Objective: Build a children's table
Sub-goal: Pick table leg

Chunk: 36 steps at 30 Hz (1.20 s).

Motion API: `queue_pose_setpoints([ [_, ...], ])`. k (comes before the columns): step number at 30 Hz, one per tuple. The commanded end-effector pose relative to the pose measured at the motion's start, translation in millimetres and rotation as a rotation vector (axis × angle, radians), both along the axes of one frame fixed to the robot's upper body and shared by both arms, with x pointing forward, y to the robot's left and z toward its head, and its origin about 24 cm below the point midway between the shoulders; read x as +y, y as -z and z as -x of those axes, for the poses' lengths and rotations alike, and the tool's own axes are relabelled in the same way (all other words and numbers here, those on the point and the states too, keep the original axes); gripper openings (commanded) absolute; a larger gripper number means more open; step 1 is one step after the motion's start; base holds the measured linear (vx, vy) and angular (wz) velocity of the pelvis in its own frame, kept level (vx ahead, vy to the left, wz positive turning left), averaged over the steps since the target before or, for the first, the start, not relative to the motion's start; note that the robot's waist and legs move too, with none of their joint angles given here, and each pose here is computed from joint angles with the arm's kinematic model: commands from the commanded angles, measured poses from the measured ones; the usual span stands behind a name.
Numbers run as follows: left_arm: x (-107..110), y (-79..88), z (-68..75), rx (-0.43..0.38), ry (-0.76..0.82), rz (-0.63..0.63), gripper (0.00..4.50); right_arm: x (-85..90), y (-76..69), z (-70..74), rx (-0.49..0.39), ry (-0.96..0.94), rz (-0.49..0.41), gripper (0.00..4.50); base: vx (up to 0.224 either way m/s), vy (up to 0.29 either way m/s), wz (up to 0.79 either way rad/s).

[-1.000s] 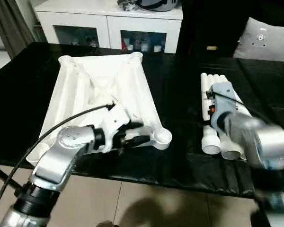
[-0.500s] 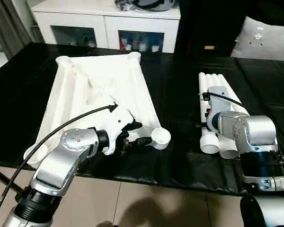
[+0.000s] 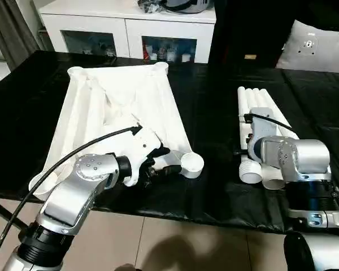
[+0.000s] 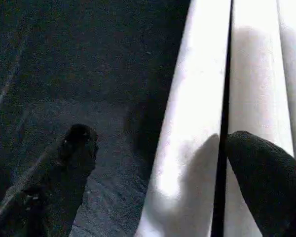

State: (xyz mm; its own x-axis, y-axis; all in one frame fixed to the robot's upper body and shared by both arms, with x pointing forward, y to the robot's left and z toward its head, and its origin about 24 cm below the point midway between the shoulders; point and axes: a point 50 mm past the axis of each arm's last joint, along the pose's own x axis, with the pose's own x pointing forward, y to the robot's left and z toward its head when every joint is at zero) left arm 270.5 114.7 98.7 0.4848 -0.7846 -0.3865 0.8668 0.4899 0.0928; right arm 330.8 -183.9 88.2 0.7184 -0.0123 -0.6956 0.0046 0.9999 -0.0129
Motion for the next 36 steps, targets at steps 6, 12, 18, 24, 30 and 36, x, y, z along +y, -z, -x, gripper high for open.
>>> queue_pose_setpoints([
  [6, -3, -4.9, 1.2, -0.014, 0.014, -0.008, 2.84, 2.4, 9.2, 7.1, 0.052, -0.013, -0.022, 4.50, 0.000, 0.000, 0.00],
  [12, -3, -4.7, 1.6, -0.012, 0.016, -0.007, 2.84, 4.5, 13.9, 9.9, 0.071, -0.013, -0.056, 4.50, 0.000, 0.000, 0.00],
  [18, -3, -4.7, 1.1, -0.013, 0.016, -0.010, 2.88, 8.1, 17.1, 11.2, 0.090, -0.038, -0.078, 3.76, 0.000, 0.000, 0.00],
  [24, -2, -3.4, 2.7, -0.015, 0.013, -0.014, 2.88, 12.0, 20.5, 12.5, 0.106, -0.061, -0.091, 3.25, 0.000, 0.000, 0.00],
  [30, -2, -3.5, 3.4, -0.015, 0.009, -0.017, 2.88, 12.5, 22.1, 11.8, 0.110, -0.066, -0.095, 2.76, 0.000, 0.000, 0.00],
  [36, -1, -3.1, 3.1, -0.017, 0.003, -0.021, 2.88, 12.9, 23.4, 11.2, 0.112, -0.068, -0.095, 2.13, 0.000, 0.000, 0.00],
])
